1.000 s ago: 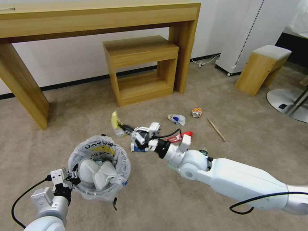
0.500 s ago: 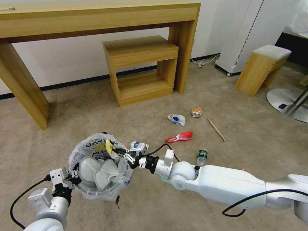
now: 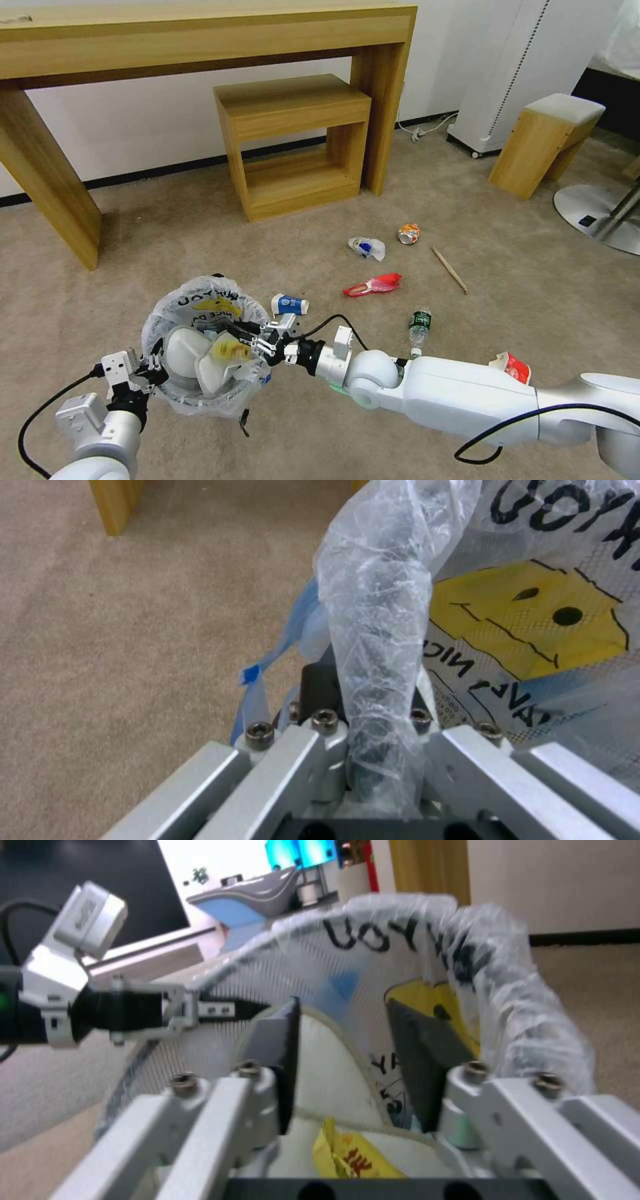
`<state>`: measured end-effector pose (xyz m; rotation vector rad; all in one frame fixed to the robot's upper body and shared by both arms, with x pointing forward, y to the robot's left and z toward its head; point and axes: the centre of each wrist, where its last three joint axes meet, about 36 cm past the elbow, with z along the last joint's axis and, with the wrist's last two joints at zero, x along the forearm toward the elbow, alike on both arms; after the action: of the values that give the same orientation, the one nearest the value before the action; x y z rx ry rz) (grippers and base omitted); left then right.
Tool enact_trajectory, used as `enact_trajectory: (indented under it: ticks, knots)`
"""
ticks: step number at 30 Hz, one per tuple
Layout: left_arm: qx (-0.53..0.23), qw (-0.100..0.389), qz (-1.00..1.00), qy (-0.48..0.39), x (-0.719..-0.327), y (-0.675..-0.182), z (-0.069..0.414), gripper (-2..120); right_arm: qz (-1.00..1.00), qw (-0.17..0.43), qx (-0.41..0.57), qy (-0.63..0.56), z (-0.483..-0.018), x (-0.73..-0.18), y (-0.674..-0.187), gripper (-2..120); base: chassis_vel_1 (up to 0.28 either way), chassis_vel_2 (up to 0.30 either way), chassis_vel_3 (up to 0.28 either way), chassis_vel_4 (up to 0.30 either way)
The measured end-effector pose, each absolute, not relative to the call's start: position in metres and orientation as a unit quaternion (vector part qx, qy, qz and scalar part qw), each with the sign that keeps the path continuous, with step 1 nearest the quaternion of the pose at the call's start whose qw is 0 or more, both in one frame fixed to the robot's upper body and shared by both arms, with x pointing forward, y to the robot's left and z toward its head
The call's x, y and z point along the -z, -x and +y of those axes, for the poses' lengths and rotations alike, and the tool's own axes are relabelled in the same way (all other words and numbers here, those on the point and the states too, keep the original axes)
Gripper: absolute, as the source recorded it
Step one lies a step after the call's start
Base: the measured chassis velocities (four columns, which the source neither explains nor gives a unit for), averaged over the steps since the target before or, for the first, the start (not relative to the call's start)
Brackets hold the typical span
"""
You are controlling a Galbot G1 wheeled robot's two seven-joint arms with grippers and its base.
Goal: Pick up the trash bin and place the garbage on the floor into it.
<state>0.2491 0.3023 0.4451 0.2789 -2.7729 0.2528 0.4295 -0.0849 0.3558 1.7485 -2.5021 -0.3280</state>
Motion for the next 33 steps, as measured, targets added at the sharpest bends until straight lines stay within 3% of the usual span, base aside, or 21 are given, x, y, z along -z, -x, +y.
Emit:
enact_trajectory:
  ticks: [6,7,11,17,19,25,33]
  knots:
    - [-0.086,0.174,-0.976,-0.099,-0.442,-0.250,0.305,1,-0.835,0.016,0.130,-0.535,-0.084,-0.371,-0.431,54,0.000,0.000,0.000,0.000]
    - [-0.082,0.175,-0.976,-0.100,-0.442,-0.250,0.307,1,-0.853,0.000,0.144,-0.502,-0.089,-0.385,-0.438,62,0.000,0.000,0.000,0.000]
    - [-0.079,0.174,-0.976,-0.099,-0.441,-0.251,0.309,1,-0.878,-0.018,0.154,-0.452,-0.101,-0.402,-0.452,74,0.000,0.000,0.000,0.000]
    - [-0.077,0.169,-0.978,-0.099,-0.437,-0.255,0.314,1,-0.951,-0.038,0.126,-0.281,-0.164,-0.433,-0.476,97,0.000,0.000,0.000,0.000]
    - [-0.077,0.169,-0.978,-0.099,-0.437,-0.255,0.314,1,-0.957,-0.039,0.119,-0.260,-0.173,-0.435,-0.477,99,0.000,0.000,0.000,0.000]
    - [-0.076,0.174,-0.977,-0.097,-0.431,-0.260,0.317,1,-0.987,-0.050,0.046,-0.148,-0.258,-0.410,-0.467,100,0.000,0.000,0.000,0.000]
    - [-0.075,0.179,-0.976,-0.098,-0.426,-0.262,0.321,1,-0.991,-0.057,0.011,-0.122,-0.306,-0.377,-0.433,100,0.000,0.000,0.000,0.000]
